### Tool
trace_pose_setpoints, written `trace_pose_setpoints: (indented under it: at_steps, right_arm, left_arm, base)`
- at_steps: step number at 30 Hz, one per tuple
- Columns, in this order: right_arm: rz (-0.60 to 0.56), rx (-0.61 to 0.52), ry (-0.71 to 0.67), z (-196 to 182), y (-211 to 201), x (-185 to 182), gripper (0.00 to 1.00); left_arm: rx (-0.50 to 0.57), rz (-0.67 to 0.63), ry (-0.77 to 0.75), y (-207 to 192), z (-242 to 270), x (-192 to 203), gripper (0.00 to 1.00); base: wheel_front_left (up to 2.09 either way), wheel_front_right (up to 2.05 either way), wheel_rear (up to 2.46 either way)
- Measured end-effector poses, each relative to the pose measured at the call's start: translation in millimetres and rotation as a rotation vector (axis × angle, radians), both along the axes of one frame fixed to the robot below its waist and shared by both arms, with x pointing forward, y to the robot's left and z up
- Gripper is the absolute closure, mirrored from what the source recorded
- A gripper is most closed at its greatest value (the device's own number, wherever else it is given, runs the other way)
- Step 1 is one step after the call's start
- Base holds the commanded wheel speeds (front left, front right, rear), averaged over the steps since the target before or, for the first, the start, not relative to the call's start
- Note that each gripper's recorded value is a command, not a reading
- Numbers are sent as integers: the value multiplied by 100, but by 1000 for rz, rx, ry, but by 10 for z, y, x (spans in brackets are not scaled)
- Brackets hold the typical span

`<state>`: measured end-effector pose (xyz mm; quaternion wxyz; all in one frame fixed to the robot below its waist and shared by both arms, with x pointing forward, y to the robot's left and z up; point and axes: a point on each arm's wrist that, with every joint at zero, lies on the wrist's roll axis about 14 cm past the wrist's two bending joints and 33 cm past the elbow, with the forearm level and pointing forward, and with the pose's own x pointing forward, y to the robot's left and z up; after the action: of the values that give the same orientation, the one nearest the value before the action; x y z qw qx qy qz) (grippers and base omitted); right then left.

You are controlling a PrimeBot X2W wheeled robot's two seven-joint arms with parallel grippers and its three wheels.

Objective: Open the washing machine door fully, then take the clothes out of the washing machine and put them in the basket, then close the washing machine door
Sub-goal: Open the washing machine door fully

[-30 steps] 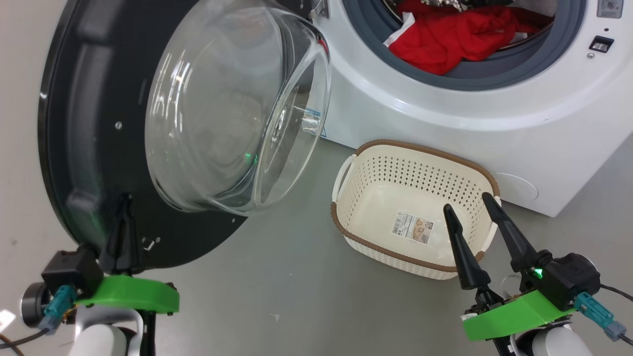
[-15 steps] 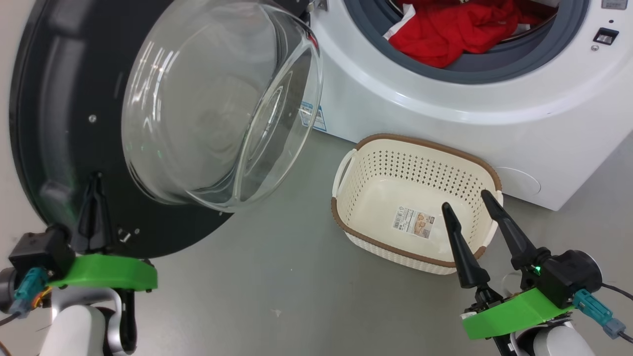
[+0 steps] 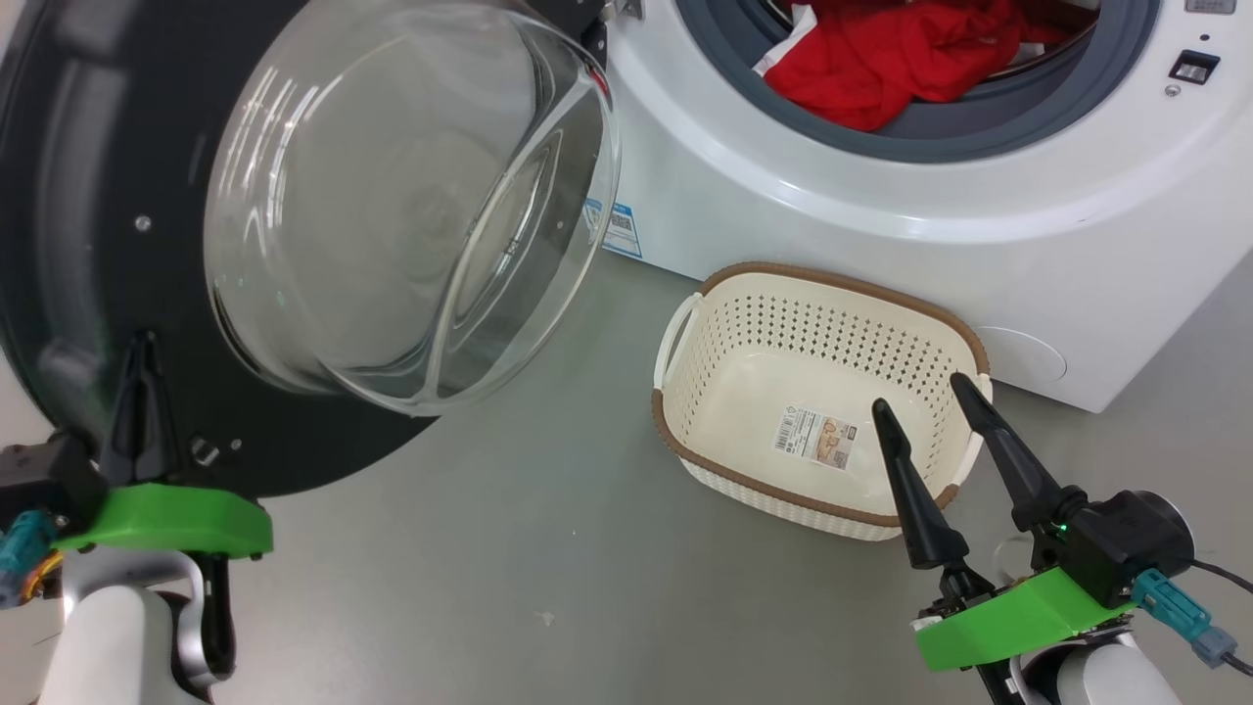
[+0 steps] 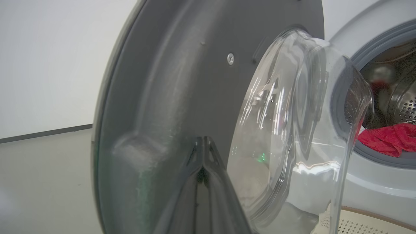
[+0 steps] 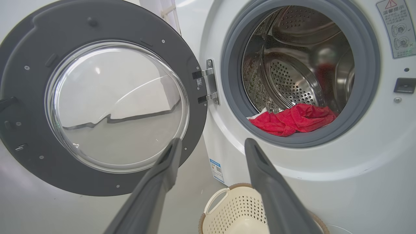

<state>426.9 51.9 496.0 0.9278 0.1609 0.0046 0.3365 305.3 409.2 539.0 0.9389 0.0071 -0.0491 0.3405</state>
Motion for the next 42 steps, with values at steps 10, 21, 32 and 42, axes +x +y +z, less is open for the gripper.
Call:
trace_pose_setpoints:
  at_steps: [10,21,32,42]
  right_arm:
    - [-6,-10,10,-52,-29,24,0]
    - [-14,-19,21,-95,-62,45,0]
    - [-16,-21,25,-109,-72,51,0]
    - [-39,-22,16,-93,-150,45,0]
  left_arm:
    - [-22,34,20,132,-80,19,100]
    - [-40,53,37,195,-160,48,100]
    - [-52,54,27,174,-175,68,100]
    - [-25,-12,-18,24,-36,209,67]
  base:
    - [0,0,0]
    - [0,0,0]
    - [0,0,0]
    - [0,0,0]
